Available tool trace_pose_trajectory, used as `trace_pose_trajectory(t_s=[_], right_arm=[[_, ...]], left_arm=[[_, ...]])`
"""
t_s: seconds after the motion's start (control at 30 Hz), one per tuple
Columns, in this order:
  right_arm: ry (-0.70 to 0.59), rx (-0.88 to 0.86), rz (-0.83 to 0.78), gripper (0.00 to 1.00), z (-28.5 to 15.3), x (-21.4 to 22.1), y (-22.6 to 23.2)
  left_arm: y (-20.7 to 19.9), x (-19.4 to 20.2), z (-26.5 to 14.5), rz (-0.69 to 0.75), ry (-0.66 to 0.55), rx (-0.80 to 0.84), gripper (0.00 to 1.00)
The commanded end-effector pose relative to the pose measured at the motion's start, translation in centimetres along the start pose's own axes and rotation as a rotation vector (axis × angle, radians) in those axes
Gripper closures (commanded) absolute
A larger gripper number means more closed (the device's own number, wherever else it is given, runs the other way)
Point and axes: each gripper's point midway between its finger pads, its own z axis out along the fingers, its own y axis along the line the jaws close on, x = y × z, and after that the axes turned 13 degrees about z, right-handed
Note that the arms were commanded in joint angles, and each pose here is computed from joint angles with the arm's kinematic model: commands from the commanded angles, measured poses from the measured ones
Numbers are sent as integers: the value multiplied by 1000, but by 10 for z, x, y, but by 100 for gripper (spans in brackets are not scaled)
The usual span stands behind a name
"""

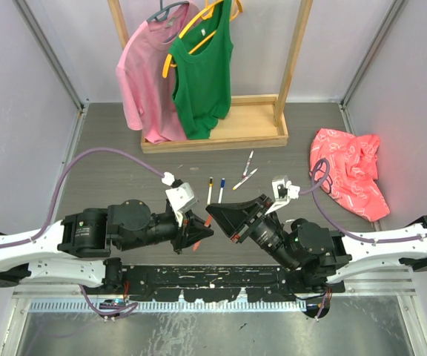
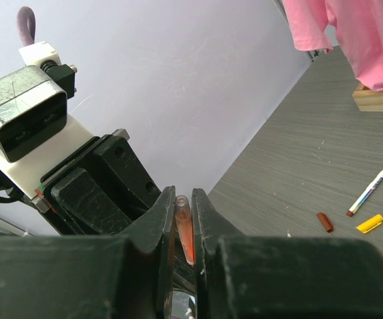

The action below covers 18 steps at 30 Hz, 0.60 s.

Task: Insert the pens into the pen caps
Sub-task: Press the pen cap onto the pen.

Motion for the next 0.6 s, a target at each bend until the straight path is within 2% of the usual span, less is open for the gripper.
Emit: trace_pose_trajectory(t_s=[0.0,0.1,0.27,0.43,0.57], right_arm=[[299,79,-239,100,-22,83,-50],[245,60,-283,98,-16,63,-35],[132,15,-332,79,-5,17,3],[24,-68,-317,59,-4,-26,38],[-29,-137,-296,53,-13,-49,51]], left_arm=[[14,-157,-44,-92,-550,-40,100],[13,-148,-38,-88,-509,-45,100],[11,-118,-22,-92,-409,-43,100],[4,-96,-14,-104,-363,-9,100],[4,-85,-13,-119,-341,-8,100]])
